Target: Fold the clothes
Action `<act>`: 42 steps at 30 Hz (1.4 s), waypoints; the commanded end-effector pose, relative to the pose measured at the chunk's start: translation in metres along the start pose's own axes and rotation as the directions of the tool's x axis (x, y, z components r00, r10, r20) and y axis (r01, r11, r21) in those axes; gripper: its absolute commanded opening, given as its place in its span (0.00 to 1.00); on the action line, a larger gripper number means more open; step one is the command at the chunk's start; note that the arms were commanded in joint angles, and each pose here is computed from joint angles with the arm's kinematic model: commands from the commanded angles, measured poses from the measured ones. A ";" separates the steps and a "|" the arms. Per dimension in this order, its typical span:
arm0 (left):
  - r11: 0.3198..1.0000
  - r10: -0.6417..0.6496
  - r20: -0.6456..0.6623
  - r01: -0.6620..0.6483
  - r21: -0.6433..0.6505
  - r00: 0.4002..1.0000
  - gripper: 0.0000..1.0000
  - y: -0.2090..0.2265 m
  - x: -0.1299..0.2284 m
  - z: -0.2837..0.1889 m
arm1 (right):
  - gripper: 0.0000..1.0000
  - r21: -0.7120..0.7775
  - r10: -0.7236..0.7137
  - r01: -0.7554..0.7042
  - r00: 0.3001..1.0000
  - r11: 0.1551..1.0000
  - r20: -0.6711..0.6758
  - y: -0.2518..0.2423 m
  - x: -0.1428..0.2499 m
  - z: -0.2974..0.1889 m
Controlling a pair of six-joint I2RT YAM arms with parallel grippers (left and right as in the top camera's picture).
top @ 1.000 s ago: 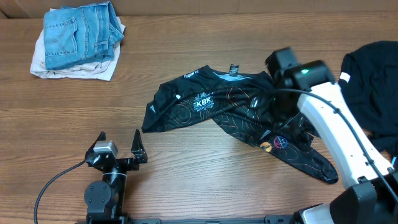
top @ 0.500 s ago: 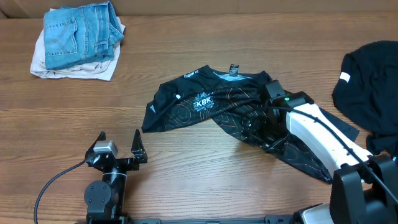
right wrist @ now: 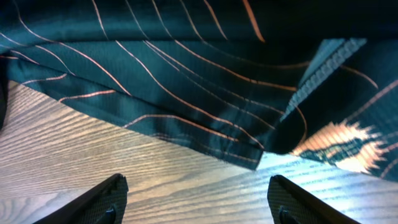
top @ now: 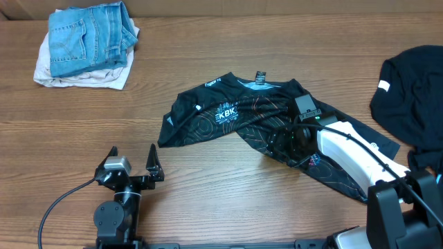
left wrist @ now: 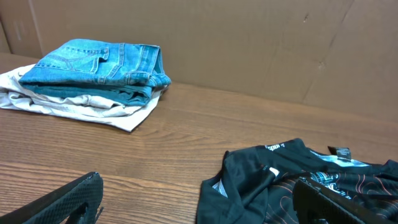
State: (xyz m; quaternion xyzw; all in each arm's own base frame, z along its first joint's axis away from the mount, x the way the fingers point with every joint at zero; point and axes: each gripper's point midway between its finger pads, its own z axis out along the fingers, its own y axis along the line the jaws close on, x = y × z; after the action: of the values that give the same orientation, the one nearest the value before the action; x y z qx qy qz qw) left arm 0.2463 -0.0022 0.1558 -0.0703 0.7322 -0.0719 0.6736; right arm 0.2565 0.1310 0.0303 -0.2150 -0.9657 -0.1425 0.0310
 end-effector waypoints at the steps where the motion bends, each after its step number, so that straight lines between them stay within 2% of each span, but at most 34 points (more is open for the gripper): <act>1: 1.000 0.022 0.007 -0.022 -0.015 1.000 1.00 0.003 -0.001 0.000 | 0.77 0.023 -0.008 0.009 1.000 1.000 -0.022 -0.006 0.003 0.009; 11: 1.000 0.022 0.007 -0.022 -0.015 1.000 1.00 0.003 -0.001 0.000 | 0.77 0.059 -0.010 0.011 1.000 0.998 -0.029 -0.013 0.000 0.019; 18: 1.000 0.022 0.007 -0.022 -0.015 1.000 1.00 0.003 -0.001 0.000 | 0.68 0.072 -0.015 0.017 0.999 0.997 -0.030 -0.015 -0.003 0.025; 26: 1.000 0.022 0.007 -0.022 -0.015 1.000 1.00 0.003 -0.001 0.000 | 0.47 0.089 -0.015 0.016 1.000 0.996 -0.015 -0.018 -0.006 0.025; 37: 1.000 0.022 0.007 -0.022 -0.015 1.000 1.00 0.003 -0.001 0.000 | 0.04 0.203 -0.020 0.009 0.999 0.979 0.050 -0.026 -0.021 0.003; 42: 1.000 0.022 0.007 -0.022 -0.015 1.000 1.00 0.003 -0.001 0.000 | 0.04 0.224 -0.017 0.004 0.998 0.975 0.059 -0.019 -0.026 -0.017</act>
State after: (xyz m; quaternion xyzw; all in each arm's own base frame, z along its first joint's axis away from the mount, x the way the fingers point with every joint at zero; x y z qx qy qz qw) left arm 0.2463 -0.0022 0.1558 -0.0703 0.7321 -0.0720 0.6738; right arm 0.2529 0.1009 0.0216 -0.2081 -0.9760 -0.0356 0.0536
